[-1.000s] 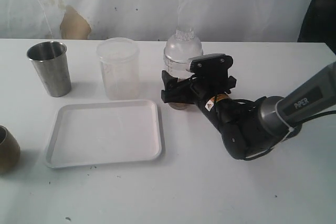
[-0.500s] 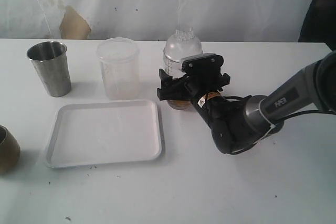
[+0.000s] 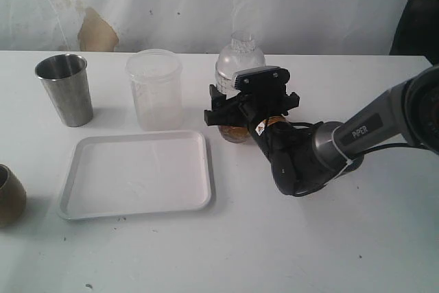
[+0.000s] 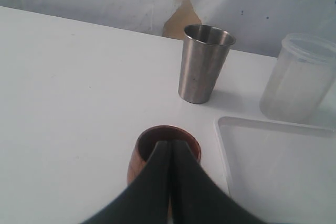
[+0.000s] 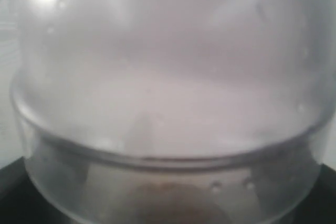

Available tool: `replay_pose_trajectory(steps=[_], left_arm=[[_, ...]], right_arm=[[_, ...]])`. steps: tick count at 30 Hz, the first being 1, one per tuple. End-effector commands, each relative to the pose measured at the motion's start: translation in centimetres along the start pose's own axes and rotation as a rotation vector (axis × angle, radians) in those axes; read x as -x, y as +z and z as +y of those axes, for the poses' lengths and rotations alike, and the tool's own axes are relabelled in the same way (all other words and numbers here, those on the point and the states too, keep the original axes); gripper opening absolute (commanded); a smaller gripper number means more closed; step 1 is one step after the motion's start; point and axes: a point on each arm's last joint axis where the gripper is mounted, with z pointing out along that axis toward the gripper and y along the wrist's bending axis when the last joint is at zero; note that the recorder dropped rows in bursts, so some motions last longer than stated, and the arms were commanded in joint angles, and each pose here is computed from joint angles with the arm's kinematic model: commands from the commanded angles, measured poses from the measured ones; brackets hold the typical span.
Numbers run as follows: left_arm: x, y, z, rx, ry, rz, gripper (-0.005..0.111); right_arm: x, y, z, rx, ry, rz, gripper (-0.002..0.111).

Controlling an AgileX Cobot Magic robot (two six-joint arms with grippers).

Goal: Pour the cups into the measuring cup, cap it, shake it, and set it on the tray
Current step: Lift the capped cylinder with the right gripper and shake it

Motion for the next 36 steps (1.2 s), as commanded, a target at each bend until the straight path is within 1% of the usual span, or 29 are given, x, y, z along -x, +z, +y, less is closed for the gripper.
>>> replay_pose_trajectory(steps=[1,5,11,16,18,20,22,24,25,26,27,29,32,33,34,35,36], left_arm=[[-0.1,0.0,0.0,-0.005,0.006,-0.002,0.001],[-0.1,0.0,0.0,-0.005,0.006,-0.002,0.001],[-0.1,0.0,0.0,-0.005,0.006,-0.002,0.001],[-0.1,0.0,0.0,-0.005,0.006,-0.002,0.001],[-0.1,0.0,0.0,-0.005,0.006,-0.002,0.001],[-0.1,0.0,0.0,-0.005,0.006,-0.002,0.001],[-0.1,0.0,0.0,-0.005,0.006,-0.002,0.001],[-0.1,0.0,0.0,-0.005,0.006,-0.002,0.001],[-0.1,0.0,0.0,-0.005,0.006,-0.002,0.001],[-0.1,0.0,0.0,-0.005,0.006,-0.002,0.001],[-0.1,0.0,0.0,-0.005,0.006,-0.002,0.001],[-0.1,0.0,0.0,-0.005,0.006,-0.002,0.001],[-0.1,0.0,0.0,-0.005,0.006,-0.002,0.001],[-0.1,0.0,0.0,-0.006,0.006,-0.003,0.001],[-0.1,0.0,0.0,-0.006,0.006,-0.003,0.001],[-0.1,0.0,0.0,-0.006,0.006,-0.003,0.001],[-0.1,0.0,0.0,-0.006,0.006,-0.003,0.001]], right_arm=[[0.0,-0.1,-0.1,-0.01,-0.027,0.03,0.0],[1.1,-0.1,0.0,-0.002,-0.02,0.045,0.0],[4.4,-1.3,0.0,0.012,-0.012,0.025,0.0],[8.4,-4.1,-0.7,-0.009,-0.075,-0.044,0.0],[9.9,-5.6,-1.2,-0.035,-0.056,-0.068,0.0],[10.7,-6.8,-1.3,-0.026,-0.024,-0.083,0.0],[11.4,-8.2,-0.2,0.076,-0.014,-0.1,0.0],[11.8,-9.3,1.4,0.23,-0.108,-0.11,0.0],[11.9,-9.7,1.8,0.278,-0.142,-0.102,0.0],[12.3,-10.1,1.9,0.301,-0.146,-0.092,0.0],[12.6,-10.3,1.6,0.277,-0.113,-0.069,0.0],[13.5,-10.6,-0.1,0.148,-0.033,-0.033,0.0],[14.3,-11.2,-2.2,-0.06,-0.003,0.01,0.0],[14.5,-11.5,-2.4,-0.096,0.012,0.015,0.0],[14.6,-11.7,-2.1,-0.09,0.025,0.021,0.0],[14.7,-11.8,-1.5,-0.056,0.033,0.03,0.0],[14.7,-12.0,-0.4,0.006,0.029,0.03,0.0]])
